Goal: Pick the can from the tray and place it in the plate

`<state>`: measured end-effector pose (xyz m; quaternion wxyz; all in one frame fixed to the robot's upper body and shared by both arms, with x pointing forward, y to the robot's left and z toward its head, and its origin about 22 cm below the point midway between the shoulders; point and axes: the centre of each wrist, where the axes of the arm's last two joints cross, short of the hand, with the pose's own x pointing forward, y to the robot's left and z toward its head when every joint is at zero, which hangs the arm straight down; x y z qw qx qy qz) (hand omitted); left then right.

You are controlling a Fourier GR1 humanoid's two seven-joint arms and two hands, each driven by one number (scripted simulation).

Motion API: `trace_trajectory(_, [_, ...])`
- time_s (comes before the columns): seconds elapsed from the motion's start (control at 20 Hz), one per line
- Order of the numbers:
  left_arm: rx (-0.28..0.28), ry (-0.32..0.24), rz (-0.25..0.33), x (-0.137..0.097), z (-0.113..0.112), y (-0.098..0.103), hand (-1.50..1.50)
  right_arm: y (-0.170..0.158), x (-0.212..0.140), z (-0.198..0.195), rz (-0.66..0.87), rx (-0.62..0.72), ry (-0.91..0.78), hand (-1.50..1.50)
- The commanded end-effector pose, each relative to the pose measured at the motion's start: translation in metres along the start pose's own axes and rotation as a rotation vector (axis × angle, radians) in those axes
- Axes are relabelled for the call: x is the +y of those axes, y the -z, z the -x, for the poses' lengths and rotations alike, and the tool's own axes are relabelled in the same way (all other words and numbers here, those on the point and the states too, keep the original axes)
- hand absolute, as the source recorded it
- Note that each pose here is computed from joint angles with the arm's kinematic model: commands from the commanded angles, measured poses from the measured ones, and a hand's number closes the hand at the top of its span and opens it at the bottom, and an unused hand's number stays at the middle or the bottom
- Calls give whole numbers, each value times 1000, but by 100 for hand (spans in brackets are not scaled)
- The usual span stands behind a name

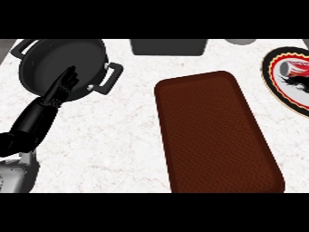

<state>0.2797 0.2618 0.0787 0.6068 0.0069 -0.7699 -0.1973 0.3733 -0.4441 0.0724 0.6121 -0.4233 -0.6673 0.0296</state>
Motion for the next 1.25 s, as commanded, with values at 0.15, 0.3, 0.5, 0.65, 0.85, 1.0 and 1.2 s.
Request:
trace_trajectory(0.15, [18,-17,-19,13,11,-6,0,0,-49,21,10,3,349,-150])
trace_trajectory(0.3, [12,1,4,11,-16,2,0,-5,-82,34,-18,-12,375,-150])
trace_trajectory(0.5, [19,-7,-15,3,8,-5,0,-25,-117,58,-52,-35,364,-150])
trace_trajectory(0.65, [6,0,-13,0,-11,1,0,-28,-154,62,-63,-28,355,-150])
trace_trajectory(0.85, [-1,4,-10,-9,17,5,0,-47,-177,84,-54,-51,363,-150])
trace_trajectory(1.0, [6,14,-8,1,5,-11,0,-46,-163,76,-90,-54,325,-150])
trace_trajectory(1.2, [-8,3,-14,17,1,-12,0,-66,-190,91,-142,-50,351,-150])
